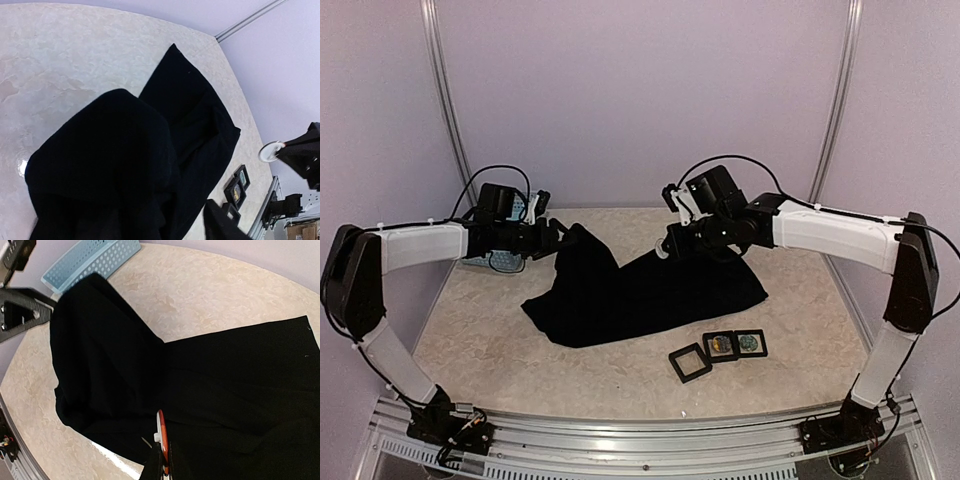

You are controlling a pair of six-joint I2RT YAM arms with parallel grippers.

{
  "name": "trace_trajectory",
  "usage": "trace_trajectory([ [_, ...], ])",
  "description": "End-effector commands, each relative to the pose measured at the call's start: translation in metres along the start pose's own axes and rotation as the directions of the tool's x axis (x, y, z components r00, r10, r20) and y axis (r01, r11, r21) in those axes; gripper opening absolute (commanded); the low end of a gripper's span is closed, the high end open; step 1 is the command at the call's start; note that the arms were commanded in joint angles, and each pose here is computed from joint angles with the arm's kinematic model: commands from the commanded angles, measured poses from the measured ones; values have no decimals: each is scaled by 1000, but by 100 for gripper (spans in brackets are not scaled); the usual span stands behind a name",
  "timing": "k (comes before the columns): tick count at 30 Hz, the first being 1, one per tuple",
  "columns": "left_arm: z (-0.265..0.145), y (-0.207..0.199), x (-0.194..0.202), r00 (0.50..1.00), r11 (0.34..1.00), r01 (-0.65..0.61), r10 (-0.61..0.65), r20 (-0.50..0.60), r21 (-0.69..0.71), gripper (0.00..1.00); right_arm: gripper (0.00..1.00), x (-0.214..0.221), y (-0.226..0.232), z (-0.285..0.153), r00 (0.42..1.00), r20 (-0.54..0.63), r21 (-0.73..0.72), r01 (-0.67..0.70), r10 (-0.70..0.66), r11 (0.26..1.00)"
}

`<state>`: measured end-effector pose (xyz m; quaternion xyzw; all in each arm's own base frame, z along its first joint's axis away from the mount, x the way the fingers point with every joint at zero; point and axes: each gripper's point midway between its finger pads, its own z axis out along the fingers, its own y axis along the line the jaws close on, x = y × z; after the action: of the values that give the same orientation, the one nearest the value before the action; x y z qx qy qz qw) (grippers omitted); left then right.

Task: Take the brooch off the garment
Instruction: Pass from the right arm to the left

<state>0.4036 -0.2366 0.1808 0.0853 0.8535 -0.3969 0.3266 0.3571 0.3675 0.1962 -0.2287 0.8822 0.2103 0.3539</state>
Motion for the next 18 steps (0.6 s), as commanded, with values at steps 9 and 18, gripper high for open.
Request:
trace_trajectory([
  [9,-79,-55,-31,965,976,-216,213,152,3,98,0,-44,26,-53,991,117,-416,-12,67,909],
  [18,-99,-150,18,974,863,-187,226,-27,470,91,0,-56,79,-83,991,106,-652,6,84,758],
])
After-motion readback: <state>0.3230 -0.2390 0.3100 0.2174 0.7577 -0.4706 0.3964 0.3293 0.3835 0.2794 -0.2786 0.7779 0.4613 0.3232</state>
